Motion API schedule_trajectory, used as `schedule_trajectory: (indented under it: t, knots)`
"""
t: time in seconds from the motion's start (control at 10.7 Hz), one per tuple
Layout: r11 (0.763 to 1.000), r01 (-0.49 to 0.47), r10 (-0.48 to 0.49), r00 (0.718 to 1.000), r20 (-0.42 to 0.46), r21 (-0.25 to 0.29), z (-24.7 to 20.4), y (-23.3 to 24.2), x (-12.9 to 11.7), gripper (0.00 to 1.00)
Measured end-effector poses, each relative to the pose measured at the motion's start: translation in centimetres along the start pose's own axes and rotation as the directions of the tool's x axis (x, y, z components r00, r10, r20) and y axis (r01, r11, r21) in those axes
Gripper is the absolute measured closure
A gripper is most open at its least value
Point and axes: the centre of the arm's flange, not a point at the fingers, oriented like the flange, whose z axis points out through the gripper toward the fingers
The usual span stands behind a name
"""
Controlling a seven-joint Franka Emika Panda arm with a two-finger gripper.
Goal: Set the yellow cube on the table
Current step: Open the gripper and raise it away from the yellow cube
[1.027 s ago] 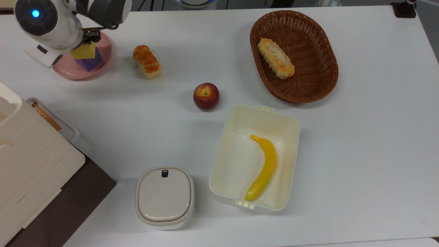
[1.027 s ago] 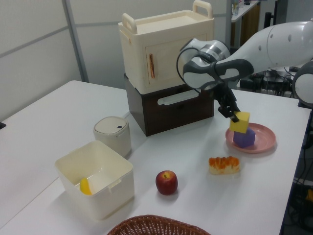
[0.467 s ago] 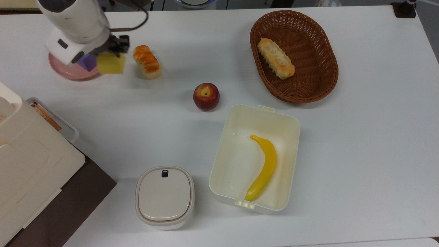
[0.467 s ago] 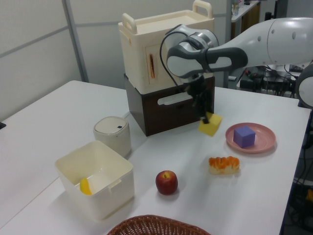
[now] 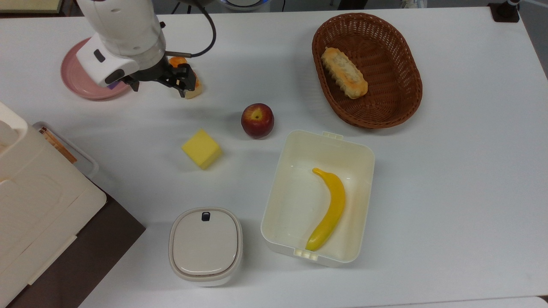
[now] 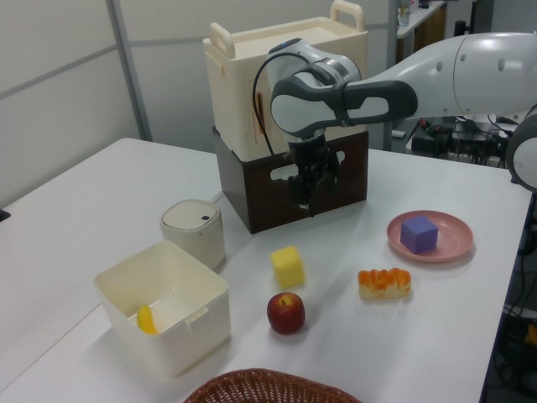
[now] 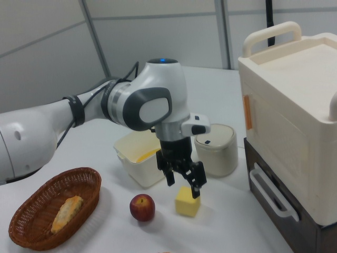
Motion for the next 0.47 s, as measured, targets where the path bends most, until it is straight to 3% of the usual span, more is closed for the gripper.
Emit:
schedule_trajectory:
  t: [0.47]
  knots:
    - [1.000,-0.015,0.015,0.990,-0.137,0.001,-8.0,0.5,-3.1,0.00]
